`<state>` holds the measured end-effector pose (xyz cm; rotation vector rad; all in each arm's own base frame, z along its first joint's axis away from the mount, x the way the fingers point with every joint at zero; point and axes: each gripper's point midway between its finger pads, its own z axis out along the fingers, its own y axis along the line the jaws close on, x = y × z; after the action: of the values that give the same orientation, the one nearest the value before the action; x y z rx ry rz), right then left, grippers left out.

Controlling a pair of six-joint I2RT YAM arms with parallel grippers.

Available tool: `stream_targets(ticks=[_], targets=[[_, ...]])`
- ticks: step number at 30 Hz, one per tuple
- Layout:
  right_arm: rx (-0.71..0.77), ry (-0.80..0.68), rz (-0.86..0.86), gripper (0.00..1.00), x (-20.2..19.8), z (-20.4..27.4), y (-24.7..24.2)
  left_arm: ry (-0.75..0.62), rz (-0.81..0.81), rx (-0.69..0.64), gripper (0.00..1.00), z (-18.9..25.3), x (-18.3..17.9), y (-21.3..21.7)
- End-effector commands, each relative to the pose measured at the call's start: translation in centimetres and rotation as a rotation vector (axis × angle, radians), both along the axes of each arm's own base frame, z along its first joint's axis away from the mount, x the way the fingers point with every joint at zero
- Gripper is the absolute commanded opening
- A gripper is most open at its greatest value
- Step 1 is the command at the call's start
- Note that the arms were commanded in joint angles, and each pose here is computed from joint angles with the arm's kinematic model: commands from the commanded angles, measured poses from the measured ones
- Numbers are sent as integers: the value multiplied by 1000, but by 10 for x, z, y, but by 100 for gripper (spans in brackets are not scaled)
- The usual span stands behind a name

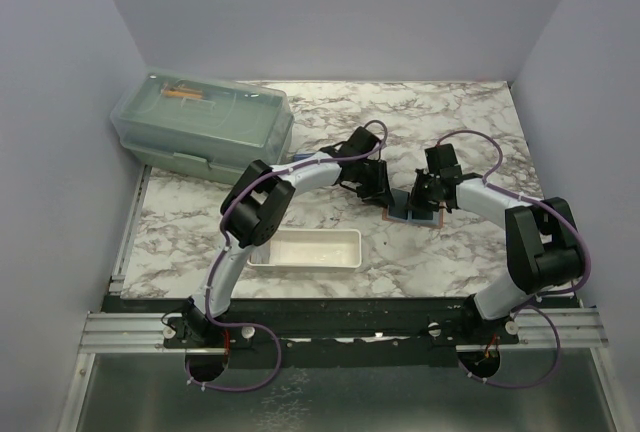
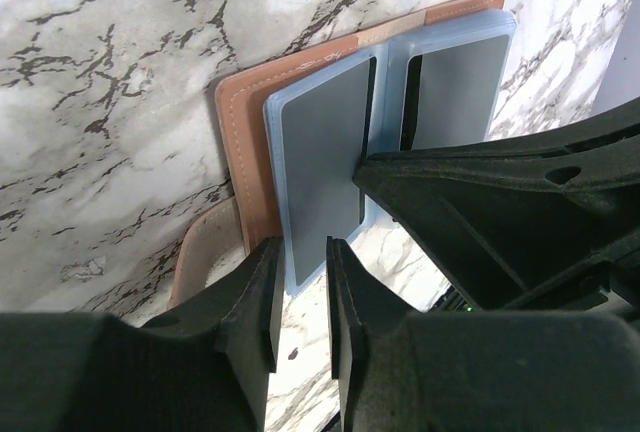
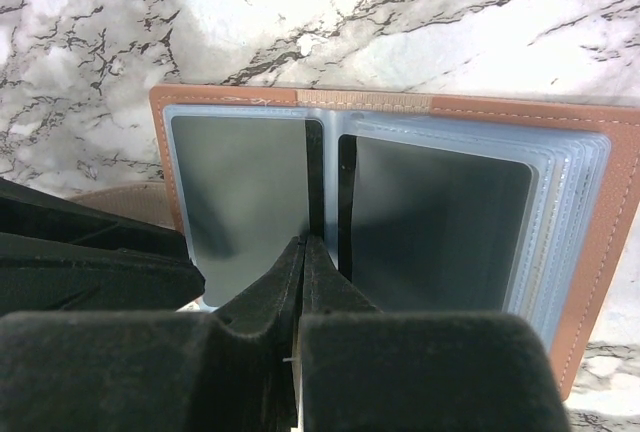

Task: Put the credit cards into the card holder
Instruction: Turn over the card slot in the card holder.

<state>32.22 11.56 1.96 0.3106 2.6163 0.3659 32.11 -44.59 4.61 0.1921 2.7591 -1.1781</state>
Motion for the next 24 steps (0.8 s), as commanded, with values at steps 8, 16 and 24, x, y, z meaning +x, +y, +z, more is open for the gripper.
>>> stream_targets(ticks=[8, 16, 24], targets=[[14, 98, 14, 2, -23, -28, 1, -40, -29, -51, 21, 21, 1, -22], [111, 70, 63, 2, -21, -20, 20, -66, -46, -75, 21, 37, -2, -26], [190, 47, 91, 3, -18, -13, 33, -78, -46, -60, 11, 36, -2, -19]])
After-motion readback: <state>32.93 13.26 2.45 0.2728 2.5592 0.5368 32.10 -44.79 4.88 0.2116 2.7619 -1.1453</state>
